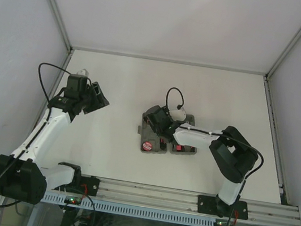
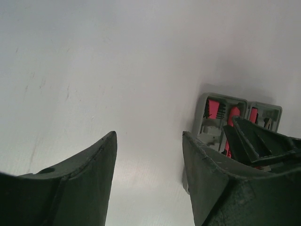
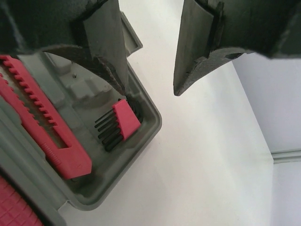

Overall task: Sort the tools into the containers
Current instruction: Place the engineering item in the storage box, then close the storage box at the center of the board.

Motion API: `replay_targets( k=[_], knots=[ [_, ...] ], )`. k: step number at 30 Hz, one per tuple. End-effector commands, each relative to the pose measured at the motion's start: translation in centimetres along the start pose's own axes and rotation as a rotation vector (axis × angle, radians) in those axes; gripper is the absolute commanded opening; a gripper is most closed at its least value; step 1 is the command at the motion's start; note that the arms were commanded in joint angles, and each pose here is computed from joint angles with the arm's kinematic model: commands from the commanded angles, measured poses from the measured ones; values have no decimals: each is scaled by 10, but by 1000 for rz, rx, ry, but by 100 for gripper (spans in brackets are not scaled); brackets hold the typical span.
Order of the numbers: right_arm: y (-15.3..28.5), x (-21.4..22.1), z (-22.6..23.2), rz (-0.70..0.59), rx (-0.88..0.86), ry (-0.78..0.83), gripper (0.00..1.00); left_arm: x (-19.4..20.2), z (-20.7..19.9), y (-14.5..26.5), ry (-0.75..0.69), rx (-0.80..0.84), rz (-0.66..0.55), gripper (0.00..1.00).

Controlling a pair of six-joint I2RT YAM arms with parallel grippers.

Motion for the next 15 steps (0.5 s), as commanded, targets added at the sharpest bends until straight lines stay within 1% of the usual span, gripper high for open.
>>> replay_targets(
  k=[1,6,11,15],
  knots=[
    [25,-15,13,-29,-47,61,43,-5,-2,6,-5,21,-30,62],
    [39,-31,17,-50,-92,162,43,-6,-1,6,-17,15,-35,65],
    [47,-50,25,-42,-128,265,43,-9,2,6,-26,-4,-49,72],
    [54,-68,30,-73,-146,390,44,-14,4,9,-36,-17,-68,77]
  ],
)
Point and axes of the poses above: each gripper's point midway between its finger pads, its own y axis back along the fingers, its own z axis along the line the jaws close on, x = y × z, the point moved 2 cm from there along y, back along the fingers, and after that the axes turned 9 degrees about -y, right-handed, at the moved point
